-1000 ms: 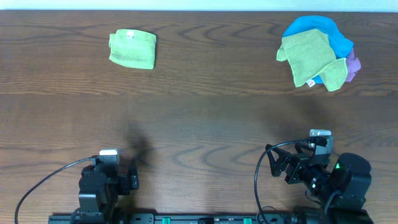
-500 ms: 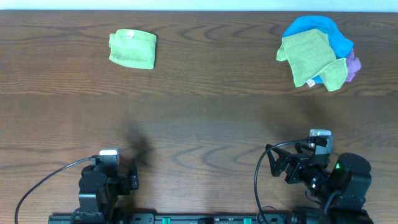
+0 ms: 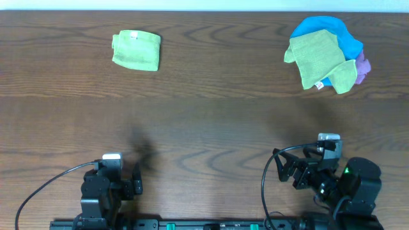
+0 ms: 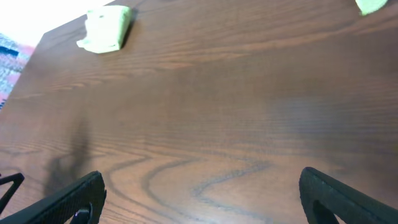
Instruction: Fold the cloth
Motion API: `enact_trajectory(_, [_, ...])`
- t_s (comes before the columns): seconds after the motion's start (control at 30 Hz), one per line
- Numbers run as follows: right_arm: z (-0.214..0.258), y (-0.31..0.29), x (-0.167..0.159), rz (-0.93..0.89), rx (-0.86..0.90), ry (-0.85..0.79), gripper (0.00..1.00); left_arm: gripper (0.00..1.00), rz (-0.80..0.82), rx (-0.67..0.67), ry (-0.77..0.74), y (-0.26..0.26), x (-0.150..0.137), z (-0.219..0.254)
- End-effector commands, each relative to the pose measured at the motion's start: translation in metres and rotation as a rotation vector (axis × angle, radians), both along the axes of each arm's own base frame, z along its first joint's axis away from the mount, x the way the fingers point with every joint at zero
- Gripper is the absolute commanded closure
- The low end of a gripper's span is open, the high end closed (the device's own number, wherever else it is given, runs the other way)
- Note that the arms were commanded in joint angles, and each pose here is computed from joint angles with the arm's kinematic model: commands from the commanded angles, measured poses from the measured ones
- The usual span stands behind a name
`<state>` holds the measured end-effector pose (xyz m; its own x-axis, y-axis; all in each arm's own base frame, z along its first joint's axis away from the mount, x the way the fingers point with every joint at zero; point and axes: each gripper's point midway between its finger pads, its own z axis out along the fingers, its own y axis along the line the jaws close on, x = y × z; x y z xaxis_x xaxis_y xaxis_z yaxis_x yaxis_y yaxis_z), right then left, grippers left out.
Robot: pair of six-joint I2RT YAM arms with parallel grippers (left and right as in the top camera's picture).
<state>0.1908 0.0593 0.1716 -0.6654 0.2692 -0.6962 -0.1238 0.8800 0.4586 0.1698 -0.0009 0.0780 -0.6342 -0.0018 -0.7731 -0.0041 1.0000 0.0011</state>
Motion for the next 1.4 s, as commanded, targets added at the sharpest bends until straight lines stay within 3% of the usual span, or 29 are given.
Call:
enact_trajectory(0.0, [-0.006,-0.007,-0.002,-0.035,-0.021,0.024,0.01,0.04,-0.007,0.053,0.057,0.005,-0.01,-0.012])
enact_trajectory(0.1, [-0.011,-0.019,0.0,-0.089,-0.078,0.031,0.01,0.05,-0.007,0.052,0.057,0.005,-0.01,-0.012])
enact_trajectory(0.3, [-0.028,-0.029,-0.002,0.035,-0.35,-0.08,0.01,0.05,-0.007,0.053,0.057,0.005,-0.01,-0.012])
enact_trajectory(0.43, [-0.053,-0.04,-0.006,0.014,-0.433,-0.081,0.01,0.05,-0.007,0.053,0.057,0.005,-0.01,-0.012])
enact_trajectory(0.77, [-0.101,-0.043,-0.007,-0.006,-0.442,-0.097,0.01,0.05,-0.007,0.053,0.057,0.005,-0.01,-0.012])
enact_trajectory(1.07, [-0.101,-0.04,-0.006,0.012,-0.473,-0.113,0.01,0.05,-0.007,0.053,0.057,0.005,-0.01,-0.012])
enact_trajectory(1.37, [-0.103,-0.053,-0.005,-0.111,-0.47,-0.07,0.01,0.05,-0.007,0.053,0.057,0.005,-0.01,-0.012])
